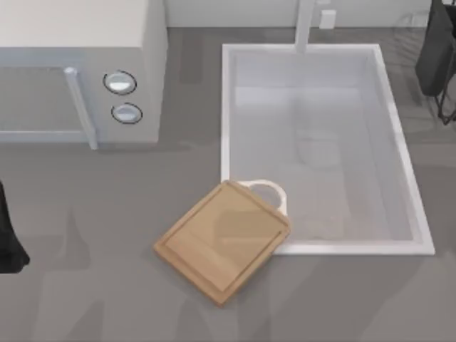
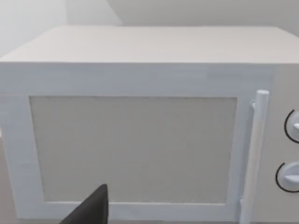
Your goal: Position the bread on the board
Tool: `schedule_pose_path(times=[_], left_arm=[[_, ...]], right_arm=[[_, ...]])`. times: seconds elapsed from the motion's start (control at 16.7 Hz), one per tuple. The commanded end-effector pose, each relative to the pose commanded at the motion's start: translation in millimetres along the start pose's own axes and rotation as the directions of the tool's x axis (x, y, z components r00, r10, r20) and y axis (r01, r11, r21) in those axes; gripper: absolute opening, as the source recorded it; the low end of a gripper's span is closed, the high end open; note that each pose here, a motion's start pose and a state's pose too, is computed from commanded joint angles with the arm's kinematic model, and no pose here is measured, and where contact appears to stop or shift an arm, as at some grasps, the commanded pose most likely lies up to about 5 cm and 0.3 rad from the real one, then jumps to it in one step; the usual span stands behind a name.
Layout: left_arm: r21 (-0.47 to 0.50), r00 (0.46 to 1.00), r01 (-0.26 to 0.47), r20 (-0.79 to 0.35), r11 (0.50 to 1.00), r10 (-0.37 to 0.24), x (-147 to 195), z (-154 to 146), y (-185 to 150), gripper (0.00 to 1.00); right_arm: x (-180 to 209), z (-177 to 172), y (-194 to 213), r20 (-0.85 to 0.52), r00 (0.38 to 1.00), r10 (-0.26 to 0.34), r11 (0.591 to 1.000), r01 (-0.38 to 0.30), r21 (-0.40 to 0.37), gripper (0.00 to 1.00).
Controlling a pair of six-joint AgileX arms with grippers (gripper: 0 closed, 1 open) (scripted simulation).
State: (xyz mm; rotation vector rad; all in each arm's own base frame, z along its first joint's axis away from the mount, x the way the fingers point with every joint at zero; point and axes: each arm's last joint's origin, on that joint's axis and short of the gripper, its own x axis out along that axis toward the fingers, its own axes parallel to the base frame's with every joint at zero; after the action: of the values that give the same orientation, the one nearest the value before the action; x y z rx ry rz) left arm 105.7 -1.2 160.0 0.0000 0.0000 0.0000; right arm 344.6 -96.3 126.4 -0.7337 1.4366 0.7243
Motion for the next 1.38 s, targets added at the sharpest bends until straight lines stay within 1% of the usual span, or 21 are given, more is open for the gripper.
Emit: schedule_pose_path(times=[0.12, 0.36, 1.14, 1.2, 1.38], left_arm=[[0.0, 1.0, 0.0, 0.0, 1.0, 0.0, 0.0, 0.0, 0.0, 1.0], [0.0, 1.0, 0.0, 0.0, 1.0, 0.0, 0.0, 0.0, 0.0, 1.0], [0.0, 1.0, 0.0, 0.0, 1.0, 0.0, 0.0, 0.0, 0.0, 1.0], [0.0, 1.0, 0.0, 0.0, 1.0, 0.0, 0.0, 0.0, 0.0, 1.0], [0.0, 1.0, 0.0, 0.0, 1.0, 0.0, 0.0, 0.0, 0.0, 1.0]], right_arm=[[14.3, -0.9, 1.5, -0.003, 1.0, 0.007, 1.0, -0.007, 0.0, 1.0], [16.8, -1.1, 1.9, -0.003, 1.0, 0.009, 1.0, -0.009, -0.001, 1.0], [16.8, -1.1, 1.9, -0.003, 1.0, 0.009, 1.0, -0.009, -0.001, 0.02], [16.8, -1.1, 1.9, -0.003, 1.0, 0.009, 1.0, -0.009, -0.001, 0.0], [16.8, -1.1, 1.9, -0.003, 1.0, 0.009, 1.0, -0.009, -0.001, 0.0]])
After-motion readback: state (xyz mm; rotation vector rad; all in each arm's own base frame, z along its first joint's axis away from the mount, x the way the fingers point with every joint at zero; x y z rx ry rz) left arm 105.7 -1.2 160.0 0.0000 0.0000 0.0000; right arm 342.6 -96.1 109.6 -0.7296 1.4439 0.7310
